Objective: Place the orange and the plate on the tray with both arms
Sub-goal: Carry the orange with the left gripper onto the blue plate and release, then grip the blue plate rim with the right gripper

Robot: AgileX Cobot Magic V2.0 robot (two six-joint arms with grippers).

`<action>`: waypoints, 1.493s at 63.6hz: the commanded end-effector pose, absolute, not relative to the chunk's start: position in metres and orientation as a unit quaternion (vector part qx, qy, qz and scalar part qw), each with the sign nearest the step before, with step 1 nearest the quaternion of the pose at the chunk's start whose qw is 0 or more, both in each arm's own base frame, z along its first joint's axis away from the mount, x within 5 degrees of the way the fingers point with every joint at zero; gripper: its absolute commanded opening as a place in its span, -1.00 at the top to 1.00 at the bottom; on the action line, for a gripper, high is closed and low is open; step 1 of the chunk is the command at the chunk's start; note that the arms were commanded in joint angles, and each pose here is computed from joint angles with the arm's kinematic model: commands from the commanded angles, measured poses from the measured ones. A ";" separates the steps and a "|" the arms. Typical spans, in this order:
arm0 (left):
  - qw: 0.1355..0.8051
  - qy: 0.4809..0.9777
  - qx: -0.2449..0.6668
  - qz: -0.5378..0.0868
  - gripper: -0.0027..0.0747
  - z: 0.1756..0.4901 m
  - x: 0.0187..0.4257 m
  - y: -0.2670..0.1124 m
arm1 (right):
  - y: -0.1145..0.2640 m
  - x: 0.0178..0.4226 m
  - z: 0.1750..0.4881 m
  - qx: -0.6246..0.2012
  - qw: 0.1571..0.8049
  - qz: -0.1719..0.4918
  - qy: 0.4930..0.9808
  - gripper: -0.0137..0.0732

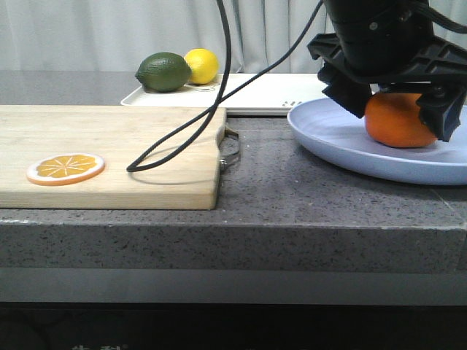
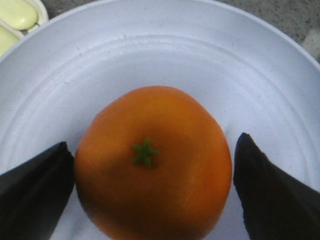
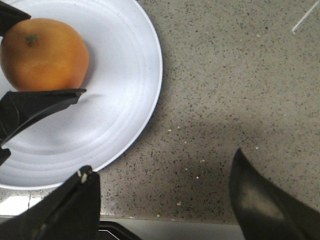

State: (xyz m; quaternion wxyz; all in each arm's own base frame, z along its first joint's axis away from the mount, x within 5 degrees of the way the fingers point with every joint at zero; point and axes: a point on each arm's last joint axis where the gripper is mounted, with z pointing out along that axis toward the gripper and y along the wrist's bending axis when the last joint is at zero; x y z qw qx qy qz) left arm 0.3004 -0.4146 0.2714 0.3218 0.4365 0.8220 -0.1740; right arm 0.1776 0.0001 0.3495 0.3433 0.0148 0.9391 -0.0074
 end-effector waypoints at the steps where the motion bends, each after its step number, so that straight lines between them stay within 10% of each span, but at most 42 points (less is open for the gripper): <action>1: 0.387 0.800 0.398 -0.227 -0.71 0.337 0.288 -0.406 | -0.001 0.180 0.365 0.014 0.387 -0.011 0.922 -0.58; 30: 0.441 0.789 0.362 -0.230 -0.70 0.417 0.253 -0.311 | -0.002 0.175 0.366 0.013 0.384 -0.011 0.923 -0.58; 66: 0.512 0.810 0.237 -0.158 -0.70 0.398 0.165 -0.109 | -0.022 0.196 0.321 0.129 0.345 0.130 0.921 -0.58; 95: 0.551 0.792 0.213 -0.157 -0.70 0.402 0.131 -0.079 | -0.028 0.248 0.275 0.212 0.268 0.241 0.908 -0.26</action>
